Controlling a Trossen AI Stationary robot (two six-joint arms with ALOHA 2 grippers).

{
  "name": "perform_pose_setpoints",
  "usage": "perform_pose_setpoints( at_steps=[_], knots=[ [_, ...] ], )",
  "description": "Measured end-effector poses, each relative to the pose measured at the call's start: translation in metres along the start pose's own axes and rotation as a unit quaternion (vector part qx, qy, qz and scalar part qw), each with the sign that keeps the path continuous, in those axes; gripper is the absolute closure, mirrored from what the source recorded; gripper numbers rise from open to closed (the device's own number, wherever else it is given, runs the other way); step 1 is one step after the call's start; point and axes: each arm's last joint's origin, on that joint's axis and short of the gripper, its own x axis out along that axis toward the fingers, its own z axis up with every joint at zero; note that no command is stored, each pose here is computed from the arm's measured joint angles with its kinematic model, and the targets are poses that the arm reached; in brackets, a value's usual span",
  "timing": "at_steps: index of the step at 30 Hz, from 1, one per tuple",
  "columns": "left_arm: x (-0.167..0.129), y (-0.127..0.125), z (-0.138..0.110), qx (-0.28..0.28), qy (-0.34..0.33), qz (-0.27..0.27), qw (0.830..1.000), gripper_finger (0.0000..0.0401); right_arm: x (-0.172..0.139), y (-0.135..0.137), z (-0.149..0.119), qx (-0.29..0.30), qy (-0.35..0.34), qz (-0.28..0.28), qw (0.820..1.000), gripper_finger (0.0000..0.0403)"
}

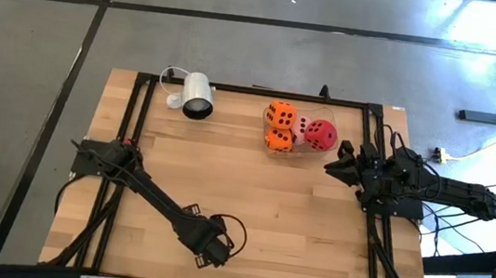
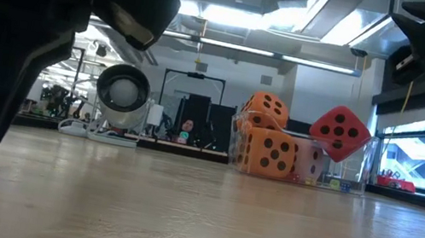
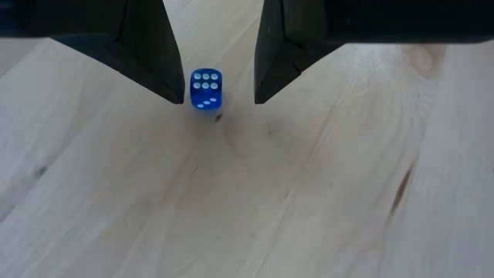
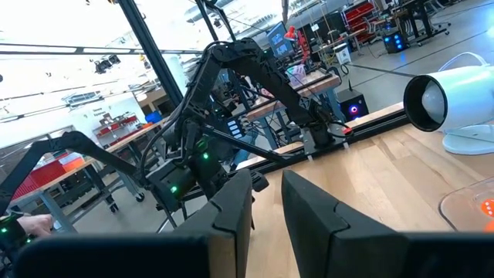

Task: Pick & Place Dice
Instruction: Put the small blue die into the transparent bin

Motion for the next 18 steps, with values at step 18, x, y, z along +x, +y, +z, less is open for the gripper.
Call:
perform_pose_setpoints(
  at_steps=[18],
  knots=[
    [0.0091,-0.0039,0.001,0.014,0.013,-0.009,1.0,0.0267,0.0,-0.0001,-0.0001,0.0,0.001,0.0,1.0,0.0328]
  ],
)
